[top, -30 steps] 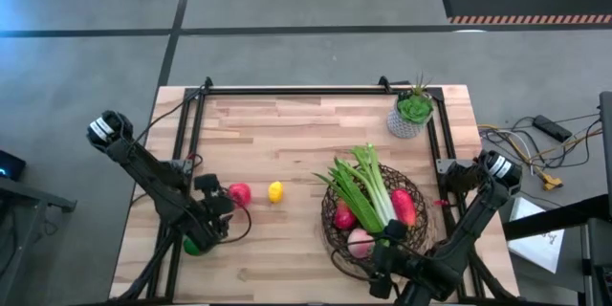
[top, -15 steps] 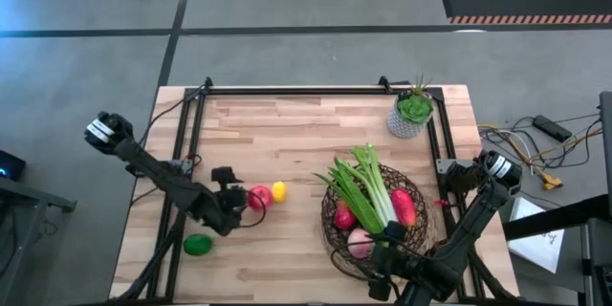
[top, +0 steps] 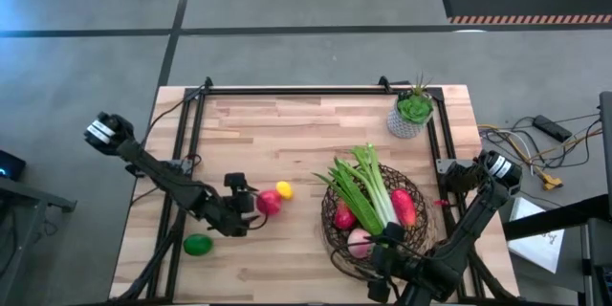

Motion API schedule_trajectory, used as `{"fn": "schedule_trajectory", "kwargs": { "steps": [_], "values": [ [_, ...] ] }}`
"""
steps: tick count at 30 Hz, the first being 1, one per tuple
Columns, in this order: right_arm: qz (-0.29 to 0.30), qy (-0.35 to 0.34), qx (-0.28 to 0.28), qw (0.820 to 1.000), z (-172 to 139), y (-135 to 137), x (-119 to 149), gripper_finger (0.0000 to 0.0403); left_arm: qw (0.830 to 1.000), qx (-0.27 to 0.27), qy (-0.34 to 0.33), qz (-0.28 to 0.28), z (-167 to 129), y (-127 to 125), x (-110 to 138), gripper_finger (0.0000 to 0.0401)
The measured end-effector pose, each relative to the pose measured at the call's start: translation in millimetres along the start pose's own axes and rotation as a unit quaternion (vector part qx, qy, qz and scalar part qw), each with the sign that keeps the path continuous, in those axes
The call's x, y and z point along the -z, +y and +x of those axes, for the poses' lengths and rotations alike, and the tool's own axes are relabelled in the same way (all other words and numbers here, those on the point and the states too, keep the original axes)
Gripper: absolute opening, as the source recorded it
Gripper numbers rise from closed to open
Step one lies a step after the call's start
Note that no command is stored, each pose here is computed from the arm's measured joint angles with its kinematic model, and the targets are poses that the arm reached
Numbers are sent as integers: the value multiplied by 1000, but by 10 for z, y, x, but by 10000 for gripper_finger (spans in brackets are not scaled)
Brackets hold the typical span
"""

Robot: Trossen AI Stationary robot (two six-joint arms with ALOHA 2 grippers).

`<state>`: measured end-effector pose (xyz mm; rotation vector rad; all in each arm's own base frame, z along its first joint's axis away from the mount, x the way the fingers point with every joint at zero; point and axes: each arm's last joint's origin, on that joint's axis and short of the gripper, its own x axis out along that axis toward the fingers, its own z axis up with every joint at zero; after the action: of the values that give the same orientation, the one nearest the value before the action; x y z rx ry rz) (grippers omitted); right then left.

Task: Build produce basket
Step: Put the red apple into the wire basket

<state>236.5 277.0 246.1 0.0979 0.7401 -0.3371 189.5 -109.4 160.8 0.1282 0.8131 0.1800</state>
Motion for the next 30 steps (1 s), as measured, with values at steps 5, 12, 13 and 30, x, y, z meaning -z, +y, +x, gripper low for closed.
{"fn": "schedule_trajectory", "kwargs": {
  "steps": [5,12,13,30],
  "values": [
    [8,-8,-7,1000,8,18,-15,373,1000,7,-25,-14,116,-60,-41,357],
    [2,-27,-19,999,22,57,-28,373,997,27,-75,14,294,-226,-119,357],
    [3,-28,-21,999,23,61,-32,373,996,29,-80,14,318,-241,-125,357],
    [-13,-56,-12,998,282,194,-16,373,979,77,-188,-8,706,-560,-204,357]
  ]
}}
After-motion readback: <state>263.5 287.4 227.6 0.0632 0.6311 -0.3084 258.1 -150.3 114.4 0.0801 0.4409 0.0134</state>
